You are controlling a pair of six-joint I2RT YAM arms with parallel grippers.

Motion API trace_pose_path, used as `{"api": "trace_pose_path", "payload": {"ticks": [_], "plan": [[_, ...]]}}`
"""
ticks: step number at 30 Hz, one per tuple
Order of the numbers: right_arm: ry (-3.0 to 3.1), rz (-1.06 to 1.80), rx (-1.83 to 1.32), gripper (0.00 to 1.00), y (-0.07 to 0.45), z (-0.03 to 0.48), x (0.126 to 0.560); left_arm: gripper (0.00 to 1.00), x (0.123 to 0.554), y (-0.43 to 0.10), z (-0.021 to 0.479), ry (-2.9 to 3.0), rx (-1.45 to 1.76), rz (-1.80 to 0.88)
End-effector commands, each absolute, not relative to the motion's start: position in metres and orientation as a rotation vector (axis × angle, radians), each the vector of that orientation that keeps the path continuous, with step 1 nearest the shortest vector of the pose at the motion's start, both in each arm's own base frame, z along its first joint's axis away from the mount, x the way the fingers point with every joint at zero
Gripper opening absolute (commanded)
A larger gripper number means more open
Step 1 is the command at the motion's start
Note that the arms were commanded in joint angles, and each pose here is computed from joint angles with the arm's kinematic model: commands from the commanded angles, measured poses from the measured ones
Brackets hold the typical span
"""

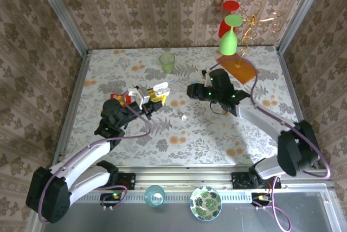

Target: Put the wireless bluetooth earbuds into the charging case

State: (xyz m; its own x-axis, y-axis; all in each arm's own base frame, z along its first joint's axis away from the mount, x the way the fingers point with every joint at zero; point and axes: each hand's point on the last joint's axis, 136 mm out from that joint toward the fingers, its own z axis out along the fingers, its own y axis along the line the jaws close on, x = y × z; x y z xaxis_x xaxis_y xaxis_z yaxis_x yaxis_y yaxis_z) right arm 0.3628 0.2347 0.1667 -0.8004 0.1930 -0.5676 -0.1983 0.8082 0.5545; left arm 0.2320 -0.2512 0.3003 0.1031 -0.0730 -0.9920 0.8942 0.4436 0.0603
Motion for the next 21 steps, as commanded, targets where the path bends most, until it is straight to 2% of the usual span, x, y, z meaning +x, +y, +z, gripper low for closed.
{"api": "trace_pose_path", "payload": {"ticks": [1, 9, 14, 21], "plan": [[2.593, 0.838, 0.06, 0.54, 0.24, 0.127, 0.341, 0.0, 0.223, -0.253, 0.306, 1.212, 0.88, -0.855], [2.773, 0.753, -0.039, 0.5, 0.267, 0.078, 0.321, 0.0, 0.224, -0.257, 0.302, 1.216, 0.893, -0.858], [2.827, 0.569, -0.097, 0.45, 0.271, 0.059, 0.321, 0.0, 0.223, -0.257, 0.304, 1.208, 0.894, -0.857], [2.871, 0.5, -0.118, 0.4, 0.28, 0.045, 0.32, 0.0, 0.22, -0.255, 0.305, 1.203, 0.901, -0.849]]}}
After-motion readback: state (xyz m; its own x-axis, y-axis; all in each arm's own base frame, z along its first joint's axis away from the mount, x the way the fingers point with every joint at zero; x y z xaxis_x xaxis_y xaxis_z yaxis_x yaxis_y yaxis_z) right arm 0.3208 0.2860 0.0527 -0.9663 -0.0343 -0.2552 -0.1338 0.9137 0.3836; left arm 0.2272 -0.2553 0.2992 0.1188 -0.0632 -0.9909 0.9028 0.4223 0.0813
